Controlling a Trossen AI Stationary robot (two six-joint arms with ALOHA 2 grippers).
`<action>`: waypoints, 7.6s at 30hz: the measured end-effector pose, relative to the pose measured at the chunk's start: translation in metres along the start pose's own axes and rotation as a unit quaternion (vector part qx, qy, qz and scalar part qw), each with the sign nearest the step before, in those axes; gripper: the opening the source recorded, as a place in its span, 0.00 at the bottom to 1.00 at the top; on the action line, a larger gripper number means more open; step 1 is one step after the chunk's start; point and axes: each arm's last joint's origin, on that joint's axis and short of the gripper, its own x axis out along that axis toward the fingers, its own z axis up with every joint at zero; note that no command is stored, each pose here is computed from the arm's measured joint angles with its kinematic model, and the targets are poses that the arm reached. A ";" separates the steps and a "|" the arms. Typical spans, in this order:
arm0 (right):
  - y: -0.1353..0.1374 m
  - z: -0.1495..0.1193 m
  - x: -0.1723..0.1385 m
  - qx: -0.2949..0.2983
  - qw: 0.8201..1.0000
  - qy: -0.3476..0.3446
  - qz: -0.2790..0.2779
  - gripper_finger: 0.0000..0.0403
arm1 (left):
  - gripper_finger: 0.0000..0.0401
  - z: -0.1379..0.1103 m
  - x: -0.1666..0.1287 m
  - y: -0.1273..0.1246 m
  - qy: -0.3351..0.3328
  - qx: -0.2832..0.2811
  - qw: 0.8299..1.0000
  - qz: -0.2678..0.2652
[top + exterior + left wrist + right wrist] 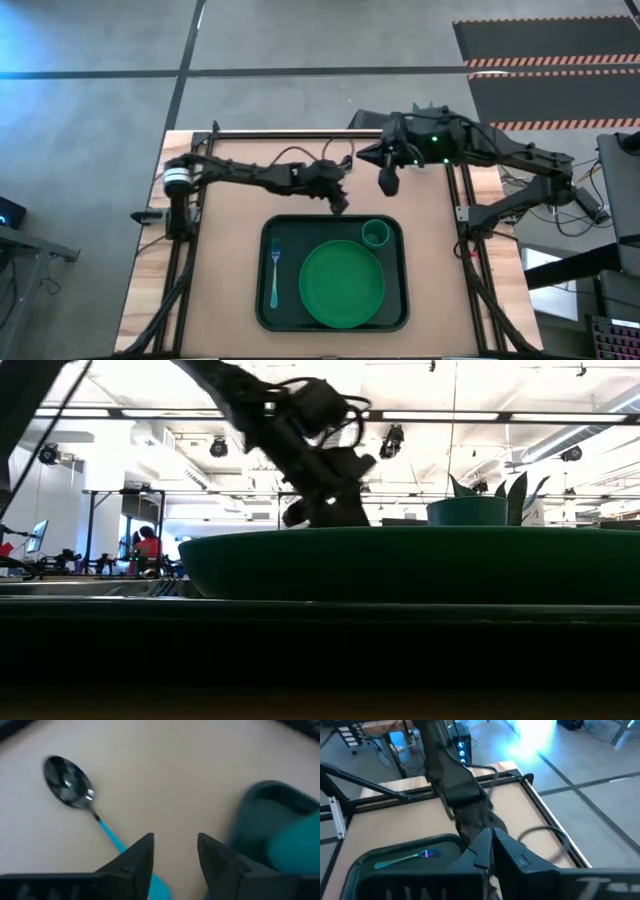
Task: Pick and place plate/cup/fork/spoon on tray
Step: Put the blue spoon on the green tray to the right of the blue fork
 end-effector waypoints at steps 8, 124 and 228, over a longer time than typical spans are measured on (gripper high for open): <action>0.012 -0.008 0.000 -0.018 0.999 0.035 0.020 0.02 | 0.45 0.021 0.025 0.023 0.099 0.018 0.990 0.100; 0.021 -0.004 -0.023 -0.085 0.996 0.002 0.040 0.02 | 0.00 -0.144 -0.155 -0.176 0.135 -0.431 0.884 0.124; 0.019 -0.019 -0.022 -0.098 0.992 0.073 0.040 0.02 | 0.00 -0.192 -0.102 -0.186 0.223 -0.476 0.816 0.241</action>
